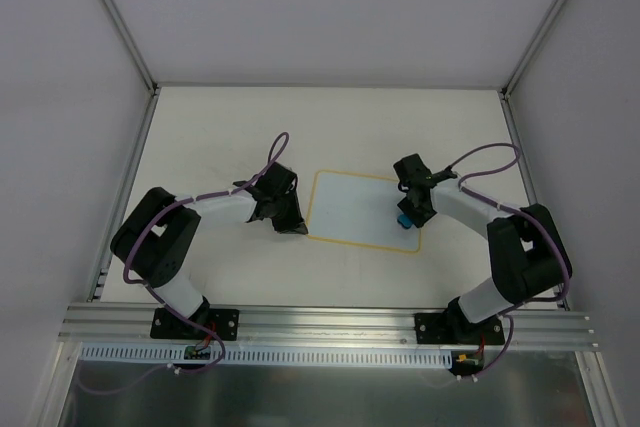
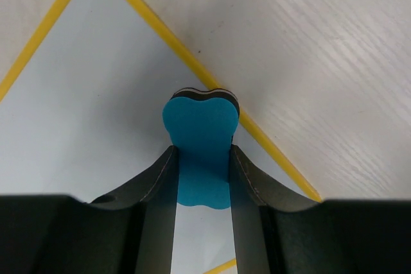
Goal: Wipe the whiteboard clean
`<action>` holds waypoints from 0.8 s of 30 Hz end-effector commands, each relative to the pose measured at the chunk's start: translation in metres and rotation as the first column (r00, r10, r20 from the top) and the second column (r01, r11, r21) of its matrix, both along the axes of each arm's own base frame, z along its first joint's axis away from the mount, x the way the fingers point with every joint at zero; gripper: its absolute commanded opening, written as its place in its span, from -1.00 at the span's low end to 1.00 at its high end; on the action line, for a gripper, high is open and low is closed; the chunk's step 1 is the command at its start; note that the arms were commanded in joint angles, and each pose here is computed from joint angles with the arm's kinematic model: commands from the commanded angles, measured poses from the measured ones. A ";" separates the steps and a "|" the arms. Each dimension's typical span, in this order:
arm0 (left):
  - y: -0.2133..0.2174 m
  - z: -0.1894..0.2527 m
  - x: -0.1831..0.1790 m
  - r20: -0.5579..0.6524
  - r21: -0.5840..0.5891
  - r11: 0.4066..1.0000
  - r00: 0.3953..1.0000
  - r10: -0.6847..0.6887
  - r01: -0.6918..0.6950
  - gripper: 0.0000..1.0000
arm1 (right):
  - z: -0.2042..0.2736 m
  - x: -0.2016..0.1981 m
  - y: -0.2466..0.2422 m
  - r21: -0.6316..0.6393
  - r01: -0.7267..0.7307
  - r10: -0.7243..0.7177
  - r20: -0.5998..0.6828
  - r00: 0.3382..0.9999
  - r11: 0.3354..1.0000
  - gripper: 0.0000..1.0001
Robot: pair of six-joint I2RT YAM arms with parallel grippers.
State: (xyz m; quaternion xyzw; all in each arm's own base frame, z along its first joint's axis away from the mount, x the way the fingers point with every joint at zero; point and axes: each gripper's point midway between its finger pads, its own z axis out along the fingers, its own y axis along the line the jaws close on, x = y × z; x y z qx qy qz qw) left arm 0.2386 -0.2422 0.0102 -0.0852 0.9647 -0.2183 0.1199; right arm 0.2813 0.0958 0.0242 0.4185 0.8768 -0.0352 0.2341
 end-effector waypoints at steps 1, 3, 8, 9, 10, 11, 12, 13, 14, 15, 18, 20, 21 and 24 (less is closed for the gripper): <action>0.056 -0.043 -0.040 -0.146 0.232 0.973 0.989 0.025 0.010 -1.00 | -0.009 -0.030 -0.020 -0.051 0.035 -0.040 -0.094 0.995 0.998 -0.99; 0.055 -0.043 -0.040 -0.146 0.229 0.973 0.989 0.023 0.011 -1.00 | -0.010 -0.029 -0.014 -0.036 0.017 -0.021 -0.111 0.994 0.999 -0.99; 0.054 -0.042 -0.039 -0.147 0.225 0.974 0.989 0.020 0.013 -1.00 | -0.020 -0.007 0.032 0.074 -0.146 0.152 -0.092 0.984 0.987 -0.99; 0.053 -0.042 -0.040 -0.148 0.224 0.974 0.989 0.017 0.017 -1.00 | -0.012 0.006 0.047 0.092 -0.207 0.213 -0.065 0.975 0.974 -0.99; 0.054 -0.042 -0.040 -0.147 0.225 0.974 0.989 0.017 0.016 -1.00 | -0.009 0.011 0.056 0.090 -0.244 0.250 -0.055 0.967 0.966 -0.99; 0.053 -0.042 -0.040 -0.148 0.224 0.975 0.989 0.018 0.015 -1.00 | -0.014 0.012 0.072 0.084 -0.307 0.313 -0.069 0.947 0.948 -0.99; 0.053 -0.042 -0.040 -0.147 0.223 0.975 0.989 0.017 0.017 -1.00 | -0.012 0.017 0.084 0.079 -0.380 0.385 -0.069 0.920 0.922 -0.99; 0.053 -0.042 -0.040 -0.148 0.224 0.975 0.989 0.017 0.017 -1.00 | 0.002 0.033 0.102 0.085 -0.423 0.426 -0.024 0.904 0.902 -0.99; 0.054 -0.042 -0.039 -0.146 0.223 0.975 0.989 0.015 0.018 -1.00 | -0.006 0.033 0.117 0.084 -0.477 0.482 -0.044 0.875 0.875 -0.99; 0.054 -0.042 -0.039 -0.144 0.225 0.974 0.989 0.012 0.021 -1.00 | -0.006 0.036 0.130 0.094 -0.526 0.531 -0.042 0.846 0.845 -0.99; 0.054 -0.041 -0.039 -0.142 0.224 0.974 0.990 0.002 0.030 -1.00 | -0.004 0.049 0.171 0.098 -0.689 0.694 -0.030 0.720 0.719 -0.98; 0.053 -0.040 -0.037 -0.133 0.224 0.974 0.991 -0.003 0.033 -1.00 | -0.007 0.050 0.184 0.081 -0.770 0.774 -0.036 0.632 0.633 -0.97; 0.053 -0.039 -0.037 -0.130 0.222 0.974 0.991 -0.010 0.039 -1.00 | -0.008 0.051 0.190 0.083 -0.798 0.802 -0.036 0.596 0.597 -0.96; 0.051 -0.037 -0.034 -0.123 0.215 0.976 0.992 -0.017 0.044 -1.00 | -0.011 0.047 0.188 0.049 -0.865 0.865 -0.064 0.497 0.500 -0.94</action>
